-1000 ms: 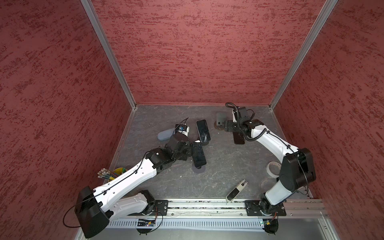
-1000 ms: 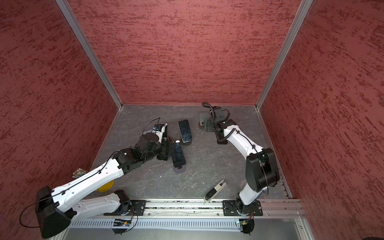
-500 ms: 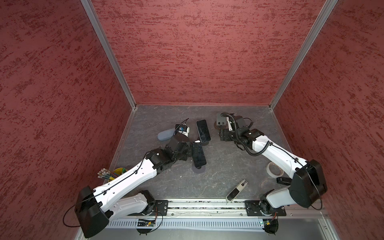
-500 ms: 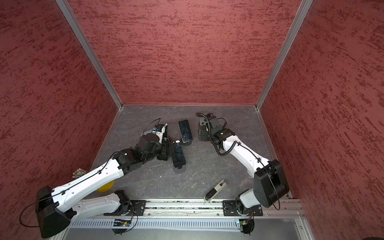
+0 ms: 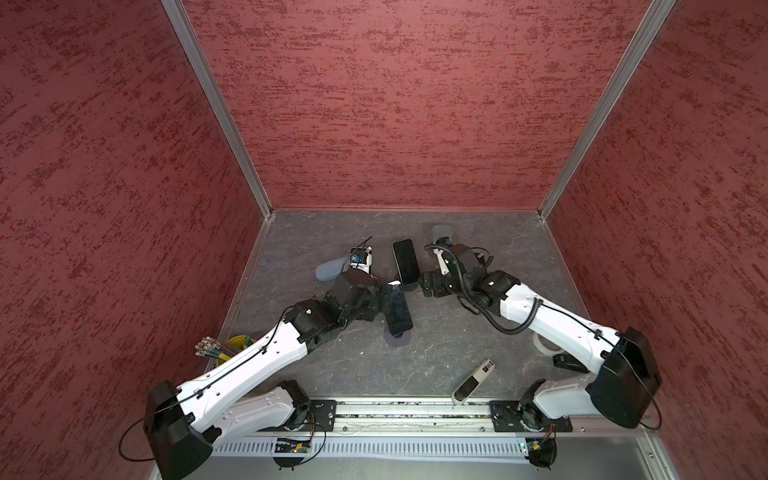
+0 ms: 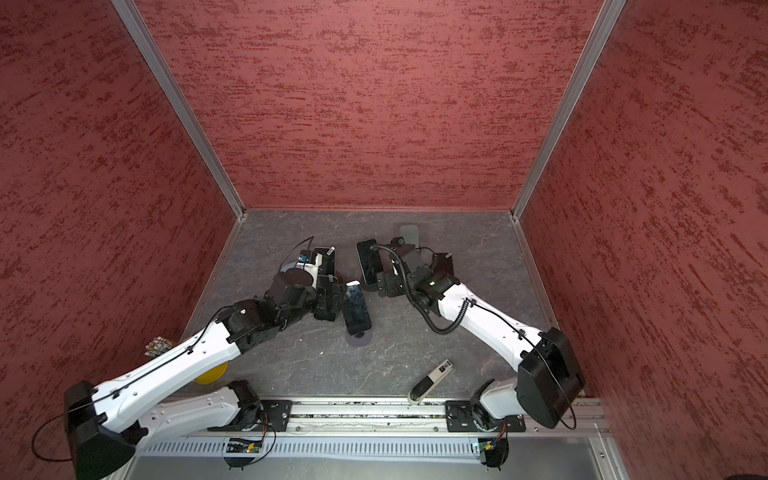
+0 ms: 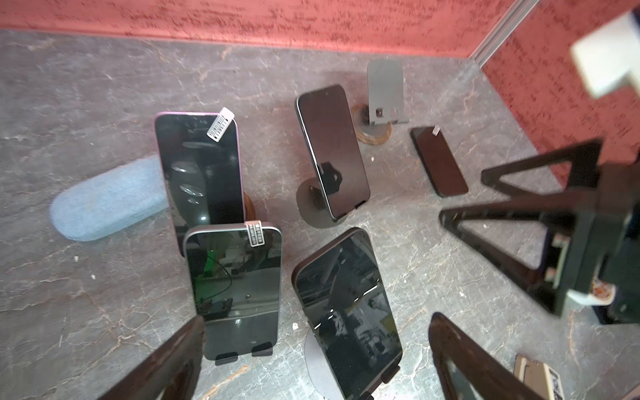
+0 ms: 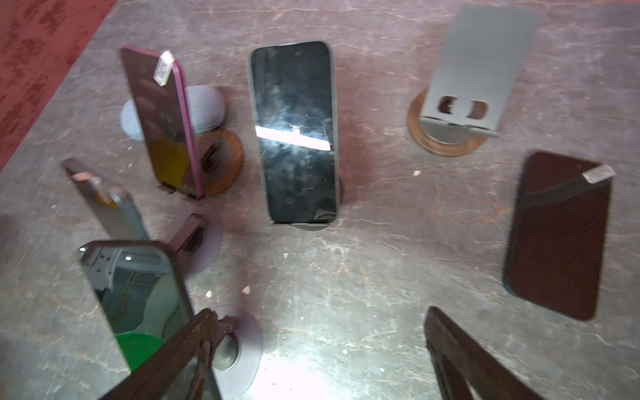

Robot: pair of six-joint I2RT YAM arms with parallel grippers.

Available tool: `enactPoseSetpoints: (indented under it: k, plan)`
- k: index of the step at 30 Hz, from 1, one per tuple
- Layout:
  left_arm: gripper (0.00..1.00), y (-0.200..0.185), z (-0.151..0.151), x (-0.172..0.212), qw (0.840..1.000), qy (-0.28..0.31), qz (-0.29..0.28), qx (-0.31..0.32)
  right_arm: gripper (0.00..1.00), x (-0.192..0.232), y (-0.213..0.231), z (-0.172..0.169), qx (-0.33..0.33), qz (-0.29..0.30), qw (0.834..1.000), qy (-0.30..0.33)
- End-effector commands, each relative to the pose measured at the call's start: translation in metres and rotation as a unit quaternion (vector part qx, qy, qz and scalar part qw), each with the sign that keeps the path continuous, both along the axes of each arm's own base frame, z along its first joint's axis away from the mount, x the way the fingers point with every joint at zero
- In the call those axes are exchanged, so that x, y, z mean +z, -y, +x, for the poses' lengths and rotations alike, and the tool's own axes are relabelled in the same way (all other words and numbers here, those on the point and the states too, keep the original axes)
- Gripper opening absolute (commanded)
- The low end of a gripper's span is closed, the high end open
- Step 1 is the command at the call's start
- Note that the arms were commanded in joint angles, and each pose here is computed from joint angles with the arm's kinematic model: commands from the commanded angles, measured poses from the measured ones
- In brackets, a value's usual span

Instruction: Remove the phone from the phone stand

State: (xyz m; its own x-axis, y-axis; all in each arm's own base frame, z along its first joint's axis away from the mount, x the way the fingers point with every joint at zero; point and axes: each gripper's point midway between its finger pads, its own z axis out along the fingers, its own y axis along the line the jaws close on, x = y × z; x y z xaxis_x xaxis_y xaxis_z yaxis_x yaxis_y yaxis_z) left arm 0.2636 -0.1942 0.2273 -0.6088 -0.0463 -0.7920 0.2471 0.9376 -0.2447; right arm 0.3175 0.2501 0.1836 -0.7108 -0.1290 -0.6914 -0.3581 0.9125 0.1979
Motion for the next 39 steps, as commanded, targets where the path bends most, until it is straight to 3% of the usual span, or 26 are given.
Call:
enactPoseSetpoints:
  k: [1,10,23,39]
  plan:
    - [0.99,-0.014,-0.003,0.001,1.0,0.007,-0.005,0.02,0.99,0.006,-0.015,-0.005,0.01,0.014,1.0,0.015]
    - [0.99,-0.026,-0.014,-0.007,0.999,0.003,-0.05,0.006,0.99,-0.009,-0.062,-0.03,0.058,0.007,0.998,-0.001]
    - [1.0,-0.056,-0.028,-0.003,0.992,0.021,-0.122,0.019,0.99,-0.04,-0.094,-0.053,0.066,-0.02,0.997,-0.027]
    - [1.0,-0.059,-0.03,-0.004,0.992,0.025,-0.12,0.021,0.98,-0.06,-0.1,-0.053,0.029,-0.06,0.997,-0.034]
